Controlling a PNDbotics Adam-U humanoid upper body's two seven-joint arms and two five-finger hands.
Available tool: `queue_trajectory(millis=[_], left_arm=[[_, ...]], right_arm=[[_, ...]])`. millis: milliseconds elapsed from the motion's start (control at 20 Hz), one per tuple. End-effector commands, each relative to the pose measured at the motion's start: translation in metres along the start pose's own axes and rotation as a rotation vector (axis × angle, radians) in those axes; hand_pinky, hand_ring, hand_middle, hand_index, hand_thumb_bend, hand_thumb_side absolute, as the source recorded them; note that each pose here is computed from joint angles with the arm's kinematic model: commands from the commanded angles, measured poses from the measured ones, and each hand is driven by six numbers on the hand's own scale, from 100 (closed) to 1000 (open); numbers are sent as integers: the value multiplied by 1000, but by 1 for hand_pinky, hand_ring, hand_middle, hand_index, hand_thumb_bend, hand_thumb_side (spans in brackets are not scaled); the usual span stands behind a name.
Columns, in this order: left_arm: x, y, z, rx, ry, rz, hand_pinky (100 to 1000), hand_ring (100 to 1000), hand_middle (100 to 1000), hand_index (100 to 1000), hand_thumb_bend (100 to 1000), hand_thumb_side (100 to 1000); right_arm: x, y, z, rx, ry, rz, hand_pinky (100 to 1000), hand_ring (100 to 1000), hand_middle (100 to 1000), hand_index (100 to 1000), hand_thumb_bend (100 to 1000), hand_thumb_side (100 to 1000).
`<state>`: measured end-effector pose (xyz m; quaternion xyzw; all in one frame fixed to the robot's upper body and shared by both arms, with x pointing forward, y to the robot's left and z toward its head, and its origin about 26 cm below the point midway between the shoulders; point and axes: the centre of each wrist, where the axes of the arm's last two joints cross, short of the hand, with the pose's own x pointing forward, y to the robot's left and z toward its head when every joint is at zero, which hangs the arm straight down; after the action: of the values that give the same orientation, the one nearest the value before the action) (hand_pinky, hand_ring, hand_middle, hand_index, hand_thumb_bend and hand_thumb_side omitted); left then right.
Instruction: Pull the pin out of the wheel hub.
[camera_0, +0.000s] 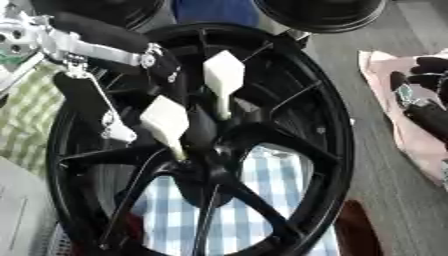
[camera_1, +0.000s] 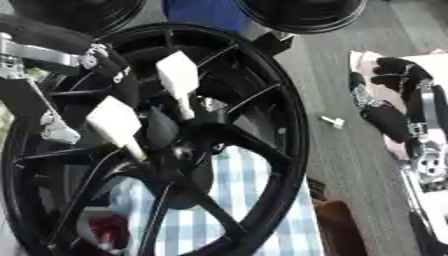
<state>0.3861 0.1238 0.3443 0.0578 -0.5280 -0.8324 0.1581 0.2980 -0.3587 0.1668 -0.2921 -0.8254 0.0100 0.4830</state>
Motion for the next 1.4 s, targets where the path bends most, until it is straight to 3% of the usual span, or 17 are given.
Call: queue_trajectory(millis=[50, 300, 550, 850, 1050, 1400], left_arm=[[2, 9, 4, 11, -8, -20, 786, 729, 719, 752, 351, 192], [2, 9, 0, 7, -21, -11, 758, 665, 616, 663, 258, 141], [0, 10, 4, 25, -36, 14, 702, 551, 446, 479, 106, 100], [-3, 16, 14, 68, -35, 50, 661, 488, 339, 358, 100, 100], [-3, 27, 27, 130, -35, 62, 647, 465, 317, 334, 139, 100], [13, 48, 57, 406, -74, 10, 637, 449, 299, 315, 180, 100]], right_arm=[[5, -4, -4, -6, -19, 9, 849, 691, 642, 742, 373, 304], [5, -4, -4, -8, -17, 8, 849, 691, 642, 742, 373, 304], [4, -4, -3, -13, -11, 8, 849, 691, 642, 741, 369, 310], [4, -4, -3, -17, -8, 10, 849, 691, 642, 741, 362, 314], [4, -4, -3, -19, -8, 11, 849, 691, 642, 741, 361, 315], [4, -5, -3, -20, -8, 11, 849, 691, 642, 741, 359, 314]])
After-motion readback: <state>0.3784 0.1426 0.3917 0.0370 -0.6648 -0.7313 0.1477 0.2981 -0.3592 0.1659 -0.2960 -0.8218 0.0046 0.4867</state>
